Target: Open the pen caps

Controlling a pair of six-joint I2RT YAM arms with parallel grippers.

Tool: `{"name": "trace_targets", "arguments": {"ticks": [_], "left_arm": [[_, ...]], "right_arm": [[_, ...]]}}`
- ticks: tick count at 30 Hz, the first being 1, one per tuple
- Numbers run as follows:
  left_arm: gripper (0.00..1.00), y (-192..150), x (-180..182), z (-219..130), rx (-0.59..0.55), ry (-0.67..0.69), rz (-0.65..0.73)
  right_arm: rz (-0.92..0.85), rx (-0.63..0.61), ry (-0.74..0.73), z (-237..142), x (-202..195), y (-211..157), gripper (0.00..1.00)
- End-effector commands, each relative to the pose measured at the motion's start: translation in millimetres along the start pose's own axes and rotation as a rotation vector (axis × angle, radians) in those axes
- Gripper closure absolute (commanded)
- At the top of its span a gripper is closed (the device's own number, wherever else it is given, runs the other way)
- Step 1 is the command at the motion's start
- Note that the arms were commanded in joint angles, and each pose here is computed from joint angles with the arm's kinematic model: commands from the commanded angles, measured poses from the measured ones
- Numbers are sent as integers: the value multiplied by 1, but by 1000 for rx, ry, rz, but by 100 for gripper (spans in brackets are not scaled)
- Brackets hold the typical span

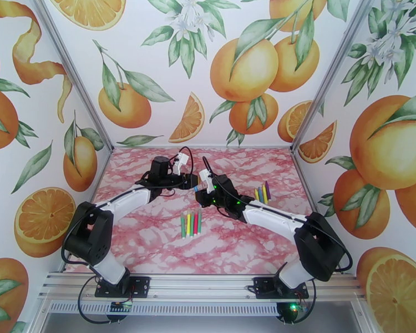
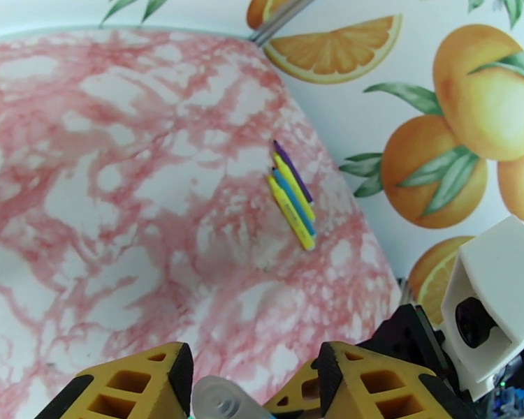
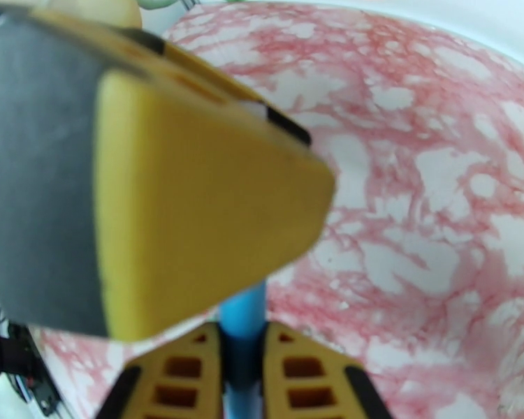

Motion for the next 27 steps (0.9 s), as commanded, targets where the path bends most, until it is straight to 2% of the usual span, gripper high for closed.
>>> {"name": "trace_targets", "arguments": {"ticks": [1,9,12,14,19,27], "left_arm": [[56,12,-13,2,-17,-51,29],[81,12,-15,6,-4,-73,20],[89,12,-15,7,-2,-75,19],[92,13,-15,7,-2,-77,18],[94,14,-19,7,2,-96,16],[95,15,-27,5,-1,-133,14]], "right_arm": [[-32,-45,33,-4,9,10,84],[-41,-53,13,-6,7,12,84],[-42,-53,4,-6,6,12,80],[-40,-51,-5,-6,4,11,72],[-37,-37,-2,-1,3,7,63],[-33,-29,8,6,4,9,61]]}}
Point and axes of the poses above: each hand's point on the last joint's axis, 136 mm out from that joint toward the fingers, its own z axis out along the fingers, its own x axis along the line the jaws close on, y = z × x, the point moved 4 cm from there along -z, back along the fingers, and after that the axes turned 8 degrees about -z, right-handed, at the moved point
